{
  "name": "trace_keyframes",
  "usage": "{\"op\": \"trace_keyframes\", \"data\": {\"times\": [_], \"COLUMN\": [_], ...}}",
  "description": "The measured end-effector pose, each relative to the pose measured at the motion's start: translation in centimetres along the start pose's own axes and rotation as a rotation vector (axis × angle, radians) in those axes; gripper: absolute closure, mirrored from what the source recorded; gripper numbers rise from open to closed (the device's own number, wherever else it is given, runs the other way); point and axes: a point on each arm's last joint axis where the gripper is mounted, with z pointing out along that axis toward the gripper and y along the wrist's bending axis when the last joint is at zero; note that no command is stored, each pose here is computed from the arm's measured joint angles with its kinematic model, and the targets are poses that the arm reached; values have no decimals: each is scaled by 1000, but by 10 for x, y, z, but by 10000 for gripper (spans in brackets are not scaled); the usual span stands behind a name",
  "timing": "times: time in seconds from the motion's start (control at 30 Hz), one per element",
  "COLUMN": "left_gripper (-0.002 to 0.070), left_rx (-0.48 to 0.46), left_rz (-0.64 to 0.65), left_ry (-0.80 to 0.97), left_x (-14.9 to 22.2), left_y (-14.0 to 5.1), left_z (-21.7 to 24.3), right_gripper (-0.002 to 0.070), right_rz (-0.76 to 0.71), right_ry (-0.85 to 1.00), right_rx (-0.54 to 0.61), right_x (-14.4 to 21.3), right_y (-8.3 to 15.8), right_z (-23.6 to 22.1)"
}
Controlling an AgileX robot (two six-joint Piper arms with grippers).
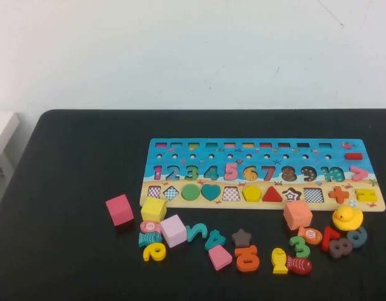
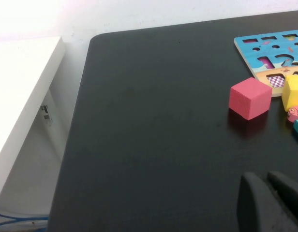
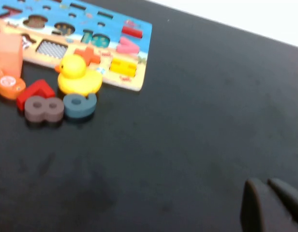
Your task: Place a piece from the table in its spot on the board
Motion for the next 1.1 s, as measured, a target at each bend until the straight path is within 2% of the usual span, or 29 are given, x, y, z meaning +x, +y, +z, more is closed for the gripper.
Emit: {"op": "trace_keyframes", "data": {"times": [0.53, 1.1], "left_gripper": [676, 676], "left_rx": [0, 0], "left_rz": [0, 0], "left_ry": [0, 0], "left_x": [0, 0], "left_y": [0, 0], "left_z": [0, 0], "right_gripper": [657, 658], "right_rz": [183, 185], "right_ry": [-52, -53], "right_rx": [7, 8], "right_x": [1, 1], "right_y": [1, 1], "right_z": [4, 4]}}
